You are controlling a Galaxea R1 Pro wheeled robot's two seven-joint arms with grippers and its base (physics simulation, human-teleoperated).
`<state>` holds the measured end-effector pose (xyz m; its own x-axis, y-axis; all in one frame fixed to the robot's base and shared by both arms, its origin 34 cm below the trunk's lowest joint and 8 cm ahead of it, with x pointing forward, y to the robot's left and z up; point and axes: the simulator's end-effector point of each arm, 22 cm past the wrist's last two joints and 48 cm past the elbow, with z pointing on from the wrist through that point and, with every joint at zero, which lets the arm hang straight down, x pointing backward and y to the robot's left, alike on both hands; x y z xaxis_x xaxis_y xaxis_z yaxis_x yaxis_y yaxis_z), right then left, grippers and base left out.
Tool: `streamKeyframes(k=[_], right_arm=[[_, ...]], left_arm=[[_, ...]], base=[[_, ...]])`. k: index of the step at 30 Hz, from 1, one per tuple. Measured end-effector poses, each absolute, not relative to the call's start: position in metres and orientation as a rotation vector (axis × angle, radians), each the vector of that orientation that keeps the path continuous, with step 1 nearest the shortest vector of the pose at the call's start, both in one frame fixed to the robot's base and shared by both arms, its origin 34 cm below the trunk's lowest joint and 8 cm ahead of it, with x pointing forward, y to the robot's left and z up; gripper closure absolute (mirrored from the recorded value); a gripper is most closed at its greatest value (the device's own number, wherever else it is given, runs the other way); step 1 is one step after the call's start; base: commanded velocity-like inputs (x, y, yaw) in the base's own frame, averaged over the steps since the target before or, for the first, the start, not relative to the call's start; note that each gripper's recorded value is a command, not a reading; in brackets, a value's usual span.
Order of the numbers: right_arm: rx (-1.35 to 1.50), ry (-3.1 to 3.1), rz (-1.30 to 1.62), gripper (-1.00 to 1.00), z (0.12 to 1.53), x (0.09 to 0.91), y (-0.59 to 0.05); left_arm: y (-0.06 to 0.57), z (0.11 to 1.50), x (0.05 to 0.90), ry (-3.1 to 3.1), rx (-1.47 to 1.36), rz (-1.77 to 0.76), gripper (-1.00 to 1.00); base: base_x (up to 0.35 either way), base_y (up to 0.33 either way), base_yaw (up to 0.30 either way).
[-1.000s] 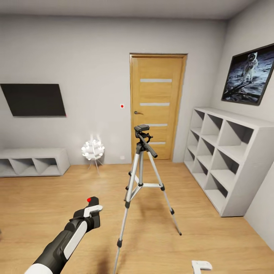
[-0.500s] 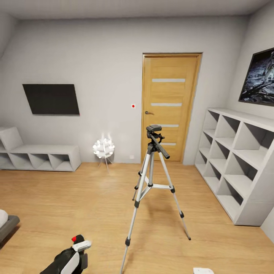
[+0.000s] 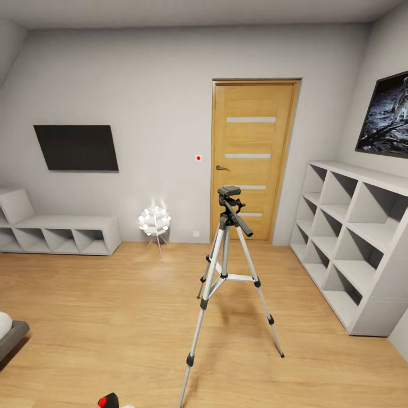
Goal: Attach the digital camera to the camera tripod in the bedroom.
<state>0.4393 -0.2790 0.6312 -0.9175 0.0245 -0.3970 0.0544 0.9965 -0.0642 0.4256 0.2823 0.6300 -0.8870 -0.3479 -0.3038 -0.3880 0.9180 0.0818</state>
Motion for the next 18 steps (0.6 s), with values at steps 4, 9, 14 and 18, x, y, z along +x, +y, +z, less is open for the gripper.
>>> streamKeyframes(k=[4,9,14,18], right_arm=[[0.036,2.743,-0.108,-1.0,0.629,0.4343,-0.279],[0.014,2.737,-0.113,-1.0,0.6291,0.4345,-0.2791],[0.013,2.728,-0.121,-1.0,0.6298,0.4361,-0.2783],[0.015,2.728,-0.127,-1.0,0.6287,0.4334,-0.2787]], left_arm=[[0.2779,0.6294,0.4248,2.793,-0.545,0.196,1.0],[0.2773,0.6294,0.4248,2.791,-0.546,0.195,1.0],[0.2768,0.6295,0.4253,2.789,-0.545,0.193,1.0],[0.2757,0.6297,0.4259,2.788,-0.542,0.192,1.0]], base=[[0.0,0.0,0.0],[0.0,0.0,0.0],[0.0,0.0,0.0],[0.0,0.0,0.0]])
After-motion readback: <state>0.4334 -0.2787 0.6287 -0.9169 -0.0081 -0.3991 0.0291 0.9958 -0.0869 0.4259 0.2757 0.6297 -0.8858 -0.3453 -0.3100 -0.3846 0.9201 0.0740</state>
